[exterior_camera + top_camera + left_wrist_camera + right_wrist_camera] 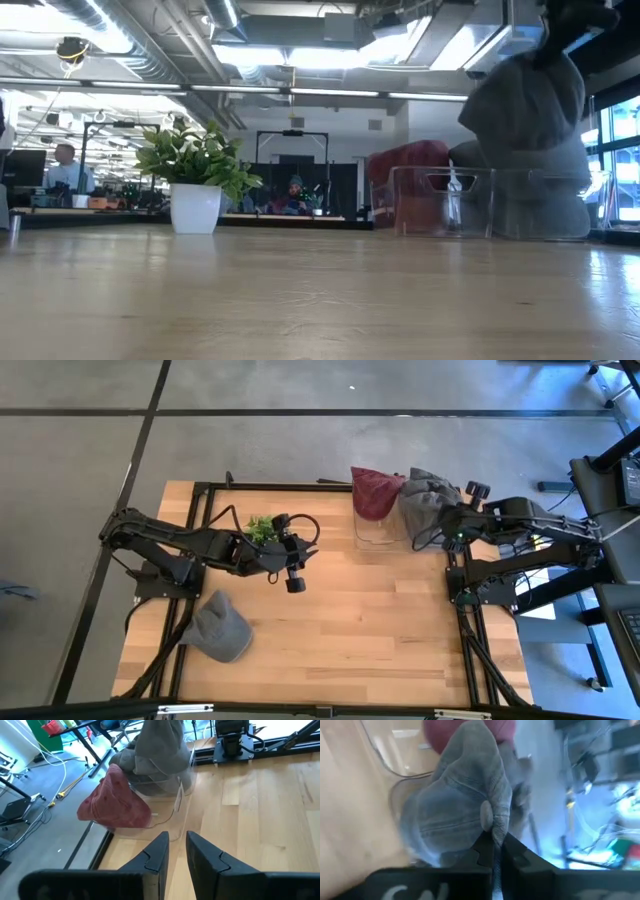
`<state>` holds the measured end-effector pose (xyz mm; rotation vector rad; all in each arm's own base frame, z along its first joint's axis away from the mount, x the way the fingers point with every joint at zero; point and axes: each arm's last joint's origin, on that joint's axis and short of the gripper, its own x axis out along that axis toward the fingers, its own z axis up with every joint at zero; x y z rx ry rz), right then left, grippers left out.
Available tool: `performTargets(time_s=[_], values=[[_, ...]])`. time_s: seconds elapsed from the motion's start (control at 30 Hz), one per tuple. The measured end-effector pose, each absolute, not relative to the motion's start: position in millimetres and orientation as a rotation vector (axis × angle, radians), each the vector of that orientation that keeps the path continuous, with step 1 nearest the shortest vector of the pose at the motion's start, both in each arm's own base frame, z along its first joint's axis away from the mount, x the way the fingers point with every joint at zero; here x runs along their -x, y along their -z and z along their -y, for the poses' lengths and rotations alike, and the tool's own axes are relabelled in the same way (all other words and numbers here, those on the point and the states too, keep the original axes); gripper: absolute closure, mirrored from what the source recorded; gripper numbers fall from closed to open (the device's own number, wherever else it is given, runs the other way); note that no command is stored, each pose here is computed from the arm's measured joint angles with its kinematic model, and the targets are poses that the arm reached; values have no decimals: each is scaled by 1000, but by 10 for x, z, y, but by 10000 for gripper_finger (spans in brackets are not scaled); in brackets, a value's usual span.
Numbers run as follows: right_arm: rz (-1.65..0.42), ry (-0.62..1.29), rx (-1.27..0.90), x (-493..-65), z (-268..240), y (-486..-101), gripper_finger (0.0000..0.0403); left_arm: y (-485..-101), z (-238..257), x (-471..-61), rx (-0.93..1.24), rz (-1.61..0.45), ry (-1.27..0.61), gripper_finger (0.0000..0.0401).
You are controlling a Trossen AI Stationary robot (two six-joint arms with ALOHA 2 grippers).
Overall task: Pick & Place hat
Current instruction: Put the gray cap into the right transparent bin
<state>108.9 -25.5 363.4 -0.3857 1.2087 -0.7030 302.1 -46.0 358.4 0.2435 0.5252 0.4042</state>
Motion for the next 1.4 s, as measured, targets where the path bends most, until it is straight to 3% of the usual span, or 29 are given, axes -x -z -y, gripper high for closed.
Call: performTargets(time_s=[0.53,0.77,1.2,1.4], values=[[-1334,870,126,-1012,235,-2786,397,-3583,460,-3022,-251,-527,-404,339],[-1285,930,96,-1027,243,-2778,394,-3582,460,-3023,-252,-527,-404,341],[-1279,925,106,-1030,244,-2814,322,-3576,463,-3019,-222,-527,-412,342],[-1272,936,82,-1026,242,-2822,252,-3525,449,-2981,-171,-569,-452,336]])
